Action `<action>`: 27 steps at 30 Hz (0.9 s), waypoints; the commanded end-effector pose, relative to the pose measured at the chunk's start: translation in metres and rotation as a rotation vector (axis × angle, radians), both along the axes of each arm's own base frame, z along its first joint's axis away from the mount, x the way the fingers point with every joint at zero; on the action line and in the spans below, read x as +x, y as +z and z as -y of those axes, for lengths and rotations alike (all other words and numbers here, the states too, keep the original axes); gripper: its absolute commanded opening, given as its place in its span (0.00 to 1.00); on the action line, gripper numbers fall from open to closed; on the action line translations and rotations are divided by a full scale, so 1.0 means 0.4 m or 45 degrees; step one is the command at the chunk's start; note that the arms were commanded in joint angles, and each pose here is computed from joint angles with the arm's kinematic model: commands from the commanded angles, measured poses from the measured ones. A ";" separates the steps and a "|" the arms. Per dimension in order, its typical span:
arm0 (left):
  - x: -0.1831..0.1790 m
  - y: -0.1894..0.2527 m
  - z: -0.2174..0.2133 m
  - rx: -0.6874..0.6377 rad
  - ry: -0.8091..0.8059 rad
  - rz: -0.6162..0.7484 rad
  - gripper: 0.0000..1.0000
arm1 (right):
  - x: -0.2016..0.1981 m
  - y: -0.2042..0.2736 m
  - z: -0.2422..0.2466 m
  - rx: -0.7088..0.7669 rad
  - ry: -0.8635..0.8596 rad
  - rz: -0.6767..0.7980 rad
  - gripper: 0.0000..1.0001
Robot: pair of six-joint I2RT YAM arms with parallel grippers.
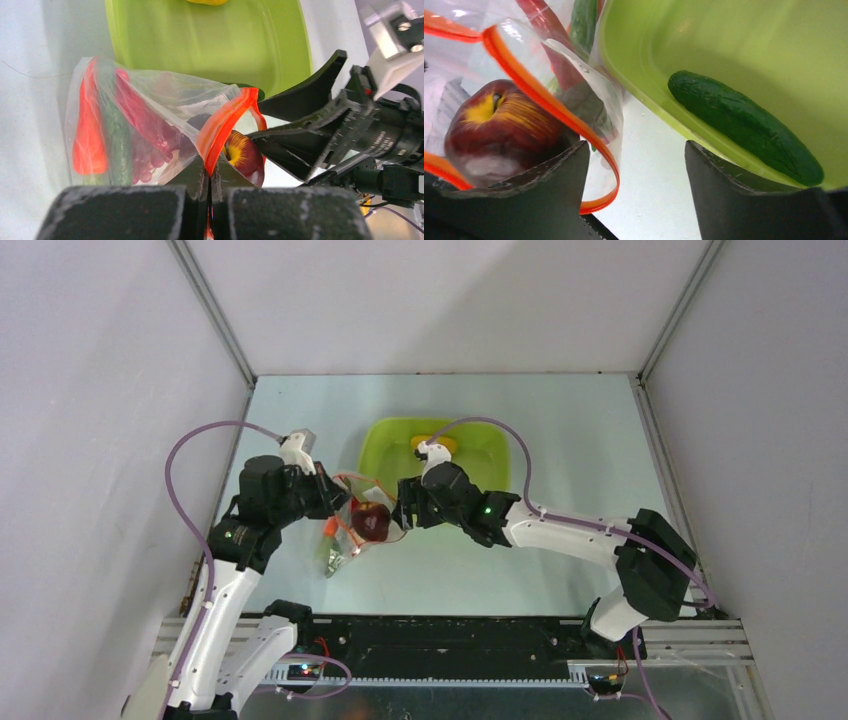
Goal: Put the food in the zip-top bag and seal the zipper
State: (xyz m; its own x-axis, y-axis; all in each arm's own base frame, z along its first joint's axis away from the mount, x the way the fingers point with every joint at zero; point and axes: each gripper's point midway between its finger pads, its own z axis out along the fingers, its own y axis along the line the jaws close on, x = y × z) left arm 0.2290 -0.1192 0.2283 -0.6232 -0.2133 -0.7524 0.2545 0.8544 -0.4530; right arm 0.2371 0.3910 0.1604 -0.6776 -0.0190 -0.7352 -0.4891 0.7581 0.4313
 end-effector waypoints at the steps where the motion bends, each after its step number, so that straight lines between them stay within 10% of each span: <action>1: 0.011 0.059 0.017 -0.043 -0.035 0.101 0.00 | 0.025 0.013 -0.031 0.051 -0.063 0.004 0.61; 6: 0.014 0.058 0.005 -0.026 -0.002 0.103 0.00 | -0.003 0.065 -0.045 0.082 -0.002 0.051 0.00; 19: -0.014 0.027 -0.156 0.285 0.353 -0.062 0.01 | -0.171 0.382 -0.078 0.269 0.467 0.155 0.00; 27: -0.064 0.066 -0.179 0.300 0.399 -0.094 0.06 | -0.120 0.389 -0.056 0.110 0.332 0.234 0.00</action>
